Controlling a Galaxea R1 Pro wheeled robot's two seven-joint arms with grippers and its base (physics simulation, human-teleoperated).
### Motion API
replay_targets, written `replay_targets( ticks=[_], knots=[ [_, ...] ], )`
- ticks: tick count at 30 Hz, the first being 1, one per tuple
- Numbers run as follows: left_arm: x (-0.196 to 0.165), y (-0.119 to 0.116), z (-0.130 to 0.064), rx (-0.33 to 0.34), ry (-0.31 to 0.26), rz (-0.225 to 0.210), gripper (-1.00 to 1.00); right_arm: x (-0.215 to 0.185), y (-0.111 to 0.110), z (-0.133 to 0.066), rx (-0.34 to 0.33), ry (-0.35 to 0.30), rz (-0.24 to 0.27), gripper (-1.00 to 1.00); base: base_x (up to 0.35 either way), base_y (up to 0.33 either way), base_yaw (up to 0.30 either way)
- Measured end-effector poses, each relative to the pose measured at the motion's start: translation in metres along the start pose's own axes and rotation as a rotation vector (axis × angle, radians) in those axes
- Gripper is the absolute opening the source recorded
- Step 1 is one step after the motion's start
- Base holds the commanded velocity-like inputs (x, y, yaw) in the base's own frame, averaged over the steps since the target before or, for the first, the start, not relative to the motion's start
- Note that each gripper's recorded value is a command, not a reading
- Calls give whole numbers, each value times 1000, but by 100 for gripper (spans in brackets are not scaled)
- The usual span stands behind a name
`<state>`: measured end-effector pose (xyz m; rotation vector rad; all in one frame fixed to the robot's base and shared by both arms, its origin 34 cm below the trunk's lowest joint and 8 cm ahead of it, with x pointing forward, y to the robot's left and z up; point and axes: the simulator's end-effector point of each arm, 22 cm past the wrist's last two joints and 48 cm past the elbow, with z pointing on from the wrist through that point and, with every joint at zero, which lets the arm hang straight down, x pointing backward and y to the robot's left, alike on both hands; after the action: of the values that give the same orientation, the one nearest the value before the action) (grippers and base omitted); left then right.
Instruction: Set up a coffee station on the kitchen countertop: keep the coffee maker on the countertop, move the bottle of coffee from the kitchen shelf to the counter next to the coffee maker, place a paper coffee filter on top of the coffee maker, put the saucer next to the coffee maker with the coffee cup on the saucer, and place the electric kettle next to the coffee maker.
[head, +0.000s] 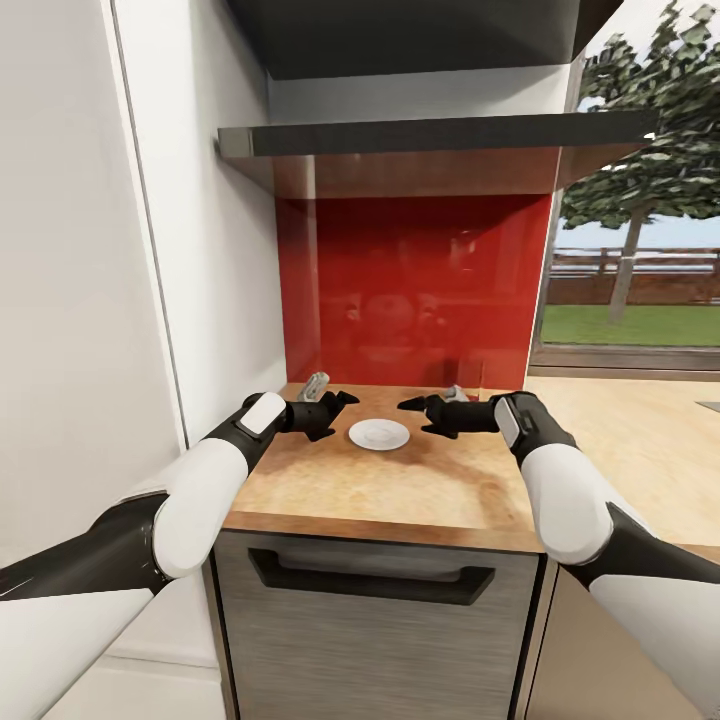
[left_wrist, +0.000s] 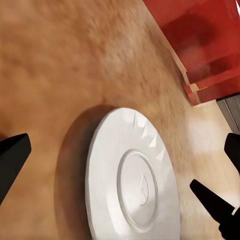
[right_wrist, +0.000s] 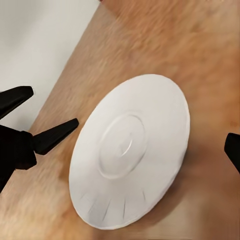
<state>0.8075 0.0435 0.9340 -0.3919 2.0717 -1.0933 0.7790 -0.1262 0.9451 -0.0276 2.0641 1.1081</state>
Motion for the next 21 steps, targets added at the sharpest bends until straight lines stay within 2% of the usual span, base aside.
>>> replay_targets(
  ticks=[11, 16, 21],
  knots=[
    [0, 0, 0, 0, 0, 0, 100, -1, 1, 1, -17, -13, 33, 100, 0, 0, 0],
    [0, 0, 0, 0, 0, 0, 100, -4, 2, -1, -60, -41, 102, 100, 0, 0, 0],
    [0, 0, 0, 0, 0, -1, 100, 5, 4, 4, -88, -26, 143, 100, 0, 0, 0]
  ],
)
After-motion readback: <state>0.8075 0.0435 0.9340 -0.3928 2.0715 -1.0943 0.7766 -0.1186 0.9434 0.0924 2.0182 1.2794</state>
